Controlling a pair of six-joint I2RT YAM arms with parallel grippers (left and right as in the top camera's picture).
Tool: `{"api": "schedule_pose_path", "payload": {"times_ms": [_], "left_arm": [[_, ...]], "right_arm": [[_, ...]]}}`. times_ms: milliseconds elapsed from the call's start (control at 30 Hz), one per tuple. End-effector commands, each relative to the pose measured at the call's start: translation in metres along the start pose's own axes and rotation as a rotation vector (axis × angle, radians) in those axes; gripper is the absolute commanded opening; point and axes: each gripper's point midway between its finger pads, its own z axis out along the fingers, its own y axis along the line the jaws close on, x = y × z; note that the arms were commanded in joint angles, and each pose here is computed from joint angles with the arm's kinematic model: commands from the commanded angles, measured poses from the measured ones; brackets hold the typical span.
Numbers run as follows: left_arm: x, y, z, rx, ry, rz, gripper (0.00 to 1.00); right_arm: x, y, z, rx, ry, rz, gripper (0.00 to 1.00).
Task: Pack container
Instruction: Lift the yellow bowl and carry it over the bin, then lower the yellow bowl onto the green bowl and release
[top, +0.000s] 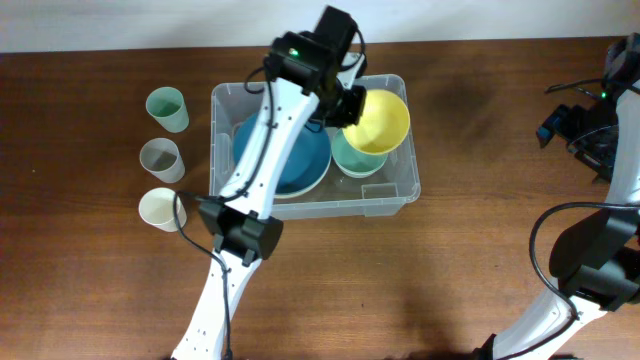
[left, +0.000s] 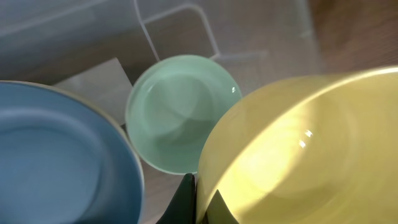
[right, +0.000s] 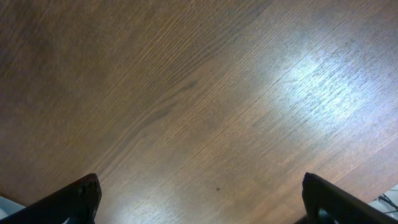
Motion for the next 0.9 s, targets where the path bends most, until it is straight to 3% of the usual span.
{"api": "schedule_pose_path", "payload": {"times_ms": [0,433,867], "left_arm": [[0.005,0.009,0.022,-0.036,0.039,-0.024,0.01],[0.009,0.046,0.055,-0.189,0.075,-0.078,0.01],[0.016,0.051,0.071,-0.196,0.113,-0.084,0.02]], "right_arm": [[-0.001,-0.004,0.002,0.017,-0.001,0.01,0.99],[-0.001,-0.004,0.002,0.017,-0.001,0.01,0.99],[-0.001,-0.004,0.002,0.017,-0.001,0.01,0.99]]}}
